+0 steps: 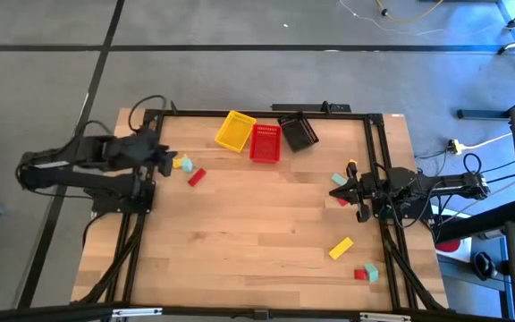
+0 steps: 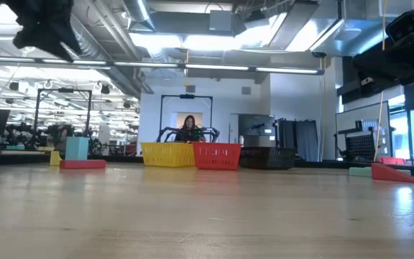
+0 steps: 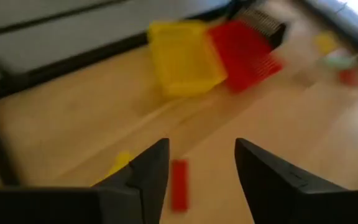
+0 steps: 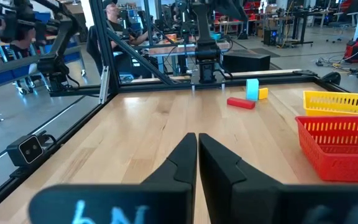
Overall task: Sort & place blocks by color
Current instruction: Put the top left blue block into the black bin
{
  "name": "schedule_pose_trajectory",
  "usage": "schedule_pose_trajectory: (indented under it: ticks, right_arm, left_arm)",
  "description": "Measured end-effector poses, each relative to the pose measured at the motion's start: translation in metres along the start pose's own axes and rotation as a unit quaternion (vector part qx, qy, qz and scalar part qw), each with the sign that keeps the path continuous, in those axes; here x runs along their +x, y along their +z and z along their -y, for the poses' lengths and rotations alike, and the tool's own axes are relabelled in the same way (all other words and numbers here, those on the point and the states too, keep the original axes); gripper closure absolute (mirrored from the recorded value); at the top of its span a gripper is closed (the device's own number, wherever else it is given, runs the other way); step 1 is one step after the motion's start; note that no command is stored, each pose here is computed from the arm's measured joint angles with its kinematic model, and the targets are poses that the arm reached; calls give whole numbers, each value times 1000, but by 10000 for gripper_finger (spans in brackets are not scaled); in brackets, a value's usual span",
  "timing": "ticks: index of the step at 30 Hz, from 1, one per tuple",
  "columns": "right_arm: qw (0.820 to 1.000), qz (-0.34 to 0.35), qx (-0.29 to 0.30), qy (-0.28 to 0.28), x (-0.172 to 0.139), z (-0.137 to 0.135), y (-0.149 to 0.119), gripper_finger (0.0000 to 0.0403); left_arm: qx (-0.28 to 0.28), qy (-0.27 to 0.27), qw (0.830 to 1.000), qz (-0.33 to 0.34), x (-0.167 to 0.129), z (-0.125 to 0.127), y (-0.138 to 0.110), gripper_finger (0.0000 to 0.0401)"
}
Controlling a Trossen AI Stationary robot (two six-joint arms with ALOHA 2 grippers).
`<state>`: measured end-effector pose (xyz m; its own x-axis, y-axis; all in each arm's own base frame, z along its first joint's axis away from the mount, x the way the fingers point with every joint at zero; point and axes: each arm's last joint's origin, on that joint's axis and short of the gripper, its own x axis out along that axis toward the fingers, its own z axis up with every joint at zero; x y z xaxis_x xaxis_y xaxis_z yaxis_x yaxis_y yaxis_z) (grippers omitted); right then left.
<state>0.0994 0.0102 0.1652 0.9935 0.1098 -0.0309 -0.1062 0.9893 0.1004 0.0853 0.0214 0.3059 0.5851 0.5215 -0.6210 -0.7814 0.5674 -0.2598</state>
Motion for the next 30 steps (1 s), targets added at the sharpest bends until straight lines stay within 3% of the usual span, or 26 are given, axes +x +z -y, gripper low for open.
schedule_pose_trajectory:
  ticks: [3, 11, 17, 30]
  right_arm:
    - [1000, 0, -1, 0, 0, 0, 0, 382]
    - [1000, 0, 0, 0, 0, 0, 0, 382]
    - [1000, 0, 0, 0, 0, 0, 0, 382]
    - [1000, 0, -1, 0, 0, 0, 0, 382]
  left_arm:
    - [-5, 54, 997, -52, 12, 4, 1, 214]
    - [16, 126, 983, -134, 62, 24, 3, 214]
    - [24, 166, 975, -144, 85, 32, 1, 215]
    - [-34, 221, 961, -164, 113, 41, -8, 215]
